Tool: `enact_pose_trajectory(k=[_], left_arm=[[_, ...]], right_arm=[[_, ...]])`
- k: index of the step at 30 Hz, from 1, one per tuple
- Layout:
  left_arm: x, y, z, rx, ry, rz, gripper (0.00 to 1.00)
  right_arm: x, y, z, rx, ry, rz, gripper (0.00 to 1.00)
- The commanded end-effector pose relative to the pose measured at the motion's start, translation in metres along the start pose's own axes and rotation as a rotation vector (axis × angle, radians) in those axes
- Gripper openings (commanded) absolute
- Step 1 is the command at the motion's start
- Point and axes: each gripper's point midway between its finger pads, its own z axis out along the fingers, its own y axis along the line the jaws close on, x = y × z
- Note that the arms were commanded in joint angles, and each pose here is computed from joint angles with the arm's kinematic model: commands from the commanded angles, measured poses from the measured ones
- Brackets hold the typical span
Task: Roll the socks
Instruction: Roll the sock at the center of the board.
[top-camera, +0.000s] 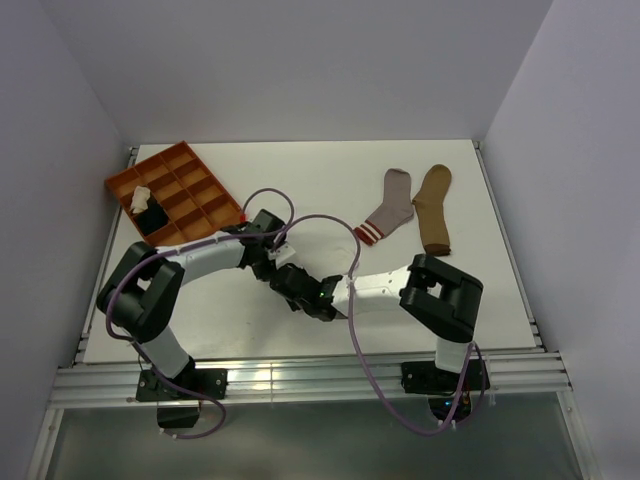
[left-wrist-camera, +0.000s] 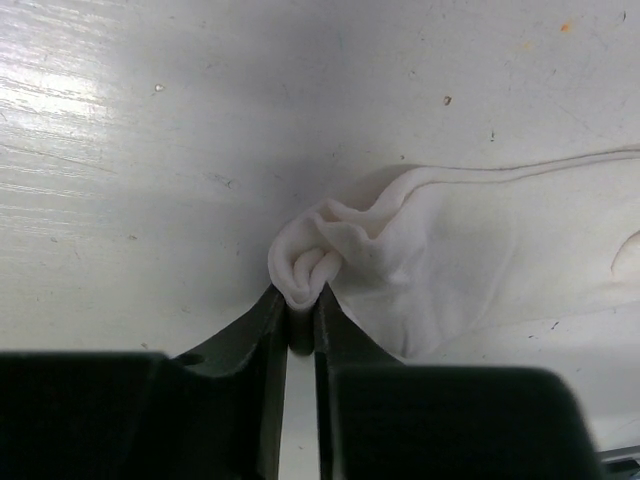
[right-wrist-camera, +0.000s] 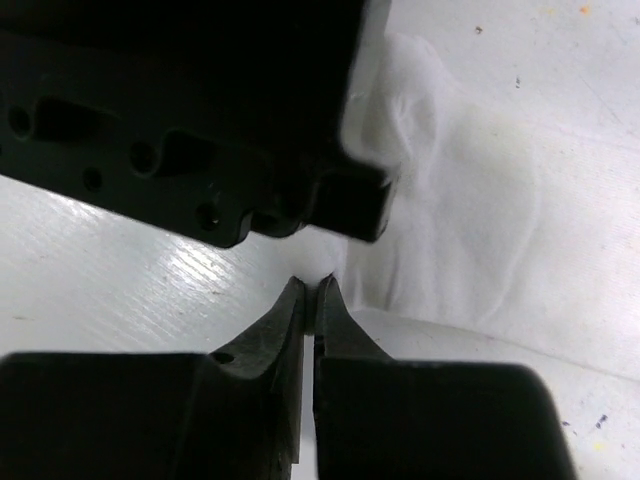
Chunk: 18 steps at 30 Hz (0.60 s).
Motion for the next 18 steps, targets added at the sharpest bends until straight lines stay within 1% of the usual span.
enact_pose_trajectory(k=[1,2,4,5,6,7,8,9,10,12,13,15,16,18], left_arm=[[0.023,0.011,-0.003,-0.027,0.043,0.019,0.2],[0.021,0.013,-0.004,-0.03,0.029,0.013,0.25],[0.015,0.013,-0.011,-0.007,0.001,-0.014,0.31],[0.013,0.013,-0.012,-0.003,-0.009,-0.022,0.32],[0.009,0.013,-0.015,0.001,-0.022,-0.036,0.35],[0.005,0.01,-0.021,0.015,-0.043,-0.043,0.42],[0.002,0.01,-0.025,0.017,-0.063,-0.06,0.44],[-0.001,0.008,-0.028,0.025,-0.079,-0.07,0.47],[-0.005,0.006,-0.034,0.043,-0.1,-0.086,0.57],[-0.011,0.007,-0.04,0.046,-0.139,-0.121,0.65],[-0.016,0.004,-0.046,0.067,-0.161,-0.133,0.72],[-0.017,0.005,-0.05,0.08,-0.179,-0.151,0.75],[-0.02,0.001,-0.055,0.107,-0.195,-0.157,0.75],[-0.018,0.003,-0.055,0.113,-0.194,-0.164,0.75]], right_arm=[[0.021,0.002,0.007,-0.097,0.09,0.012,0.0],[0.026,-0.005,0.008,-0.116,0.108,0.032,0.0],[0.023,0.004,0.003,-0.235,0.126,0.076,0.0],[0.026,-0.007,0.005,-0.248,0.144,0.114,0.0],[0.025,0.002,-0.002,-0.338,0.158,0.141,0.0],[0.02,0.003,-0.002,-0.381,0.145,0.178,0.0],[0.022,-0.005,-0.001,-0.399,0.157,0.218,0.0],[0.023,0.003,-0.008,-0.487,0.182,0.243,0.0],[0.023,0.005,-0.007,-0.52,0.19,0.284,0.0],[0.024,0.003,-0.008,-0.594,0.214,0.353,0.0],[0.024,0.011,-0.011,-0.673,0.237,0.402,0.0],[0.028,0.007,-0.01,-0.717,0.268,0.476,0.0],[0.023,0.013,-0.015,-0.785,0.275,0.512,0.0],[0.031,0.012,-0.011,-0.804,0.315,0.565,0.0]])
